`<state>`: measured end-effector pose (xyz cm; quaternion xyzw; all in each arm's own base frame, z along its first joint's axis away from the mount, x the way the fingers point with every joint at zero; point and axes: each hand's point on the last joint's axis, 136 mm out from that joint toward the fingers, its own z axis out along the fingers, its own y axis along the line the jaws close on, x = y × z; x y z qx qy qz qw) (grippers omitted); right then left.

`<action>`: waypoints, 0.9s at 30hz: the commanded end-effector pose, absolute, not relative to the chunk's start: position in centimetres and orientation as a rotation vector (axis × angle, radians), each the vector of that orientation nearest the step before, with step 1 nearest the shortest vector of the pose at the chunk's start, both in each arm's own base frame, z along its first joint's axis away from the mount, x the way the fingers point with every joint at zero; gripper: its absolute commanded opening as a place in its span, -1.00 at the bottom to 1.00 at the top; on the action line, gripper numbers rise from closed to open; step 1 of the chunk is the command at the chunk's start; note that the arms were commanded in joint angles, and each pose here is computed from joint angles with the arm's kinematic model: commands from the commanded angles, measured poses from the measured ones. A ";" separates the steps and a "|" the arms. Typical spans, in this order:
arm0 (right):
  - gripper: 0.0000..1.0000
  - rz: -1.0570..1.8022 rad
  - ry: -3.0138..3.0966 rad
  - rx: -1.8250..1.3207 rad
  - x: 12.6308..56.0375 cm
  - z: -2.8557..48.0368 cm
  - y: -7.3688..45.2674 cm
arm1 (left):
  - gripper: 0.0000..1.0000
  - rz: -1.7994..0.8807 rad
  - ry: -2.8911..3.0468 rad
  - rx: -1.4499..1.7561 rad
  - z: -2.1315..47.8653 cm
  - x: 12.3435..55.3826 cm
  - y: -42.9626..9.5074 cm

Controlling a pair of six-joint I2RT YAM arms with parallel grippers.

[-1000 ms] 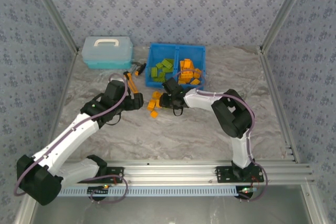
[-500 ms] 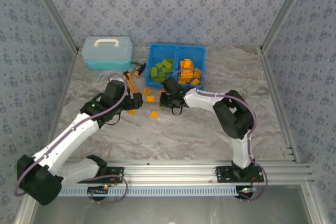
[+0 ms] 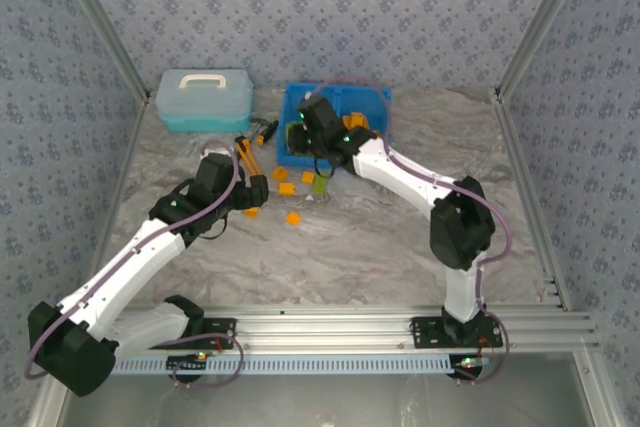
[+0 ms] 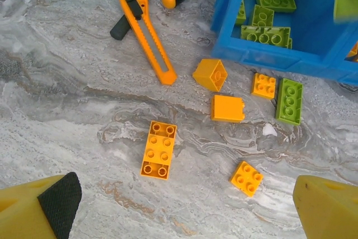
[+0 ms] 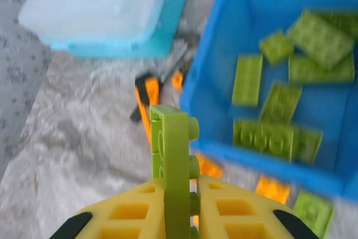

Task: Sort the legos into containers by color

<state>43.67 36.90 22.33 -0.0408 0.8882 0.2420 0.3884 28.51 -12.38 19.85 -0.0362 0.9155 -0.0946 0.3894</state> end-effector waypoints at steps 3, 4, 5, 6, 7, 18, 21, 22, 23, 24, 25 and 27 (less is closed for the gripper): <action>-0.58 0.258 2.297 -0.158 49.6 18.0 34.5 | 0.99 -0.238 2.325 -0.129 19.8 28.2 -11.7; -0.59 0.224 2.296 -0.171 50.5 17.7 34.5 | 0.99 -0.241 2.325 -0.131 19.8 28.1 -11.7; -0.59 0.196 2.297 -0.180 51.3 17.4 34.6 | 0.99 -0.244 2.322 -0.132 19.7 28.1 -11.7; -0.58 0.183 2.294 -0.187 52.0 17.4 34.6 | 0.99 -0.245 2.322 -0.135 19.7 28.0 -11.7; -0.57 0.164 2.294 -0.197 52.7 17.0 34.7 | 0.98 -0.245 2.322 -0.137 19.7 28.0 -11.7; 0.13 0.245 2.269 -0.200 52.0 22.8 34.5 | 0.98 -0.242 2.313 -0.135 19.9 28.0 -11.5; 0.11 0.266 2.276 -0.187 48.4 24.6 33.8 | 0.98 -0.241 2.310 -0.133 20.1 28.1 -11.6; 0.12 0.281 2.277 -0.164 46.8 24.5 33.5 | 0.98 -0.238 2.307 -0.133 20.1 28.1 -11.5; 0.13 0.291 2.284 -0.139 45.1 24.1 33.0 | 0.99 -0.233 2.306 -0.135 20.1 28.2 -11.5; 0.14 0.311 2.273 -0.106 43.8 23.9 32.6 | 0.99 -0.228 2.303 -0.136 20.1 28.2 -11.4; 0.16 0.316 2.288 -0.072 42.2 22.9 31.9 | 0.99 -0.224 2.300 -0.137 20.1 28.3 -11.4; 0.22 0.337 2.331 0.007 39.2 20.6 30.7 | 0.99 -0.221 2.295 -0.137 20.2 28.4 -11.4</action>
